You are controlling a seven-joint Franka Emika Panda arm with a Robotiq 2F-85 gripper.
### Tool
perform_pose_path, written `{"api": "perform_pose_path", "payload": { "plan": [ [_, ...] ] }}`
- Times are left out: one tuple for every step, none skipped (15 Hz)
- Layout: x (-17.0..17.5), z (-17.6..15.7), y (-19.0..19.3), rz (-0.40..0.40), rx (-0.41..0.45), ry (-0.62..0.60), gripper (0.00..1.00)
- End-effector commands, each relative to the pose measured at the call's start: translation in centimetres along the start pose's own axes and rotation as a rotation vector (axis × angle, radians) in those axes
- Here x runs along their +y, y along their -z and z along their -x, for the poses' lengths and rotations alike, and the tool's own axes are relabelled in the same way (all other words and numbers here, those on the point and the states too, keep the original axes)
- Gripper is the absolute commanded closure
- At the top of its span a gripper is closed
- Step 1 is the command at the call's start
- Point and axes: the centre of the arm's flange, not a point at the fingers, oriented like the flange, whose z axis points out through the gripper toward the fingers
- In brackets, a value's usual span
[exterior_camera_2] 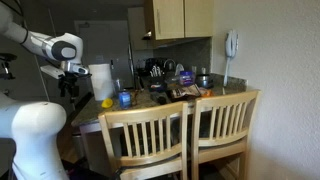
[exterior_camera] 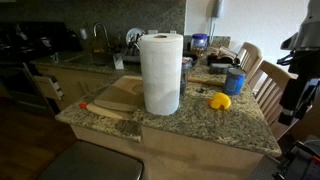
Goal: Remove the white bottle from the bowl and place it at the front of the counter
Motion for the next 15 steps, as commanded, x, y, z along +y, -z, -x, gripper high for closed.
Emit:
{"api": "perform_pose_path", "payload": {
  "plan": [
    [0.0,0.0,0.0,0.000,0.000,0.000,0.00],
    [0.0,0.0,0.0,0.000,0.000,0.000,0.00],
    [0.0,0.0,0.0,0.000,0.000,0.000,0.00],
    [0.0,0.0,0.0,0.000,0.000,0.000,0.00],
    [0.0,0.0,0.0,0.000,0.000,0.000,0.00],
    [0.0,0.0,0.0,0.000,0.000,0.000,0.00],
    [-1.5,-1.5,0.8,-0.003,0.085,-0.027,0.00],
    [-4.1,-3.6,2.5,-0.039,0.162,-0.027,0.00],
    [-6.2,-5.2,4.1,-0.053,0.225,-0.027,0.00],
    [-7.5,-6.1,5.3,-0.064,0.304,-0.021,0.00],
    [-9.3,-7.2,6.5,-0.069,0.381,-0.010,0.00],
    [-3.8,0.6,10.4,-0.079,0.457,-0.006,0.00],
    [-3.2,0.8,11.1,-0.055,0.500,0.001,0.00],
    [-2.4,0.8,12.7,-0.032,0.541,-0.015,0.00],
    [-1.5,0.9,14.7,-0.011,0.581,-0.056,0.00]
  ]
}}
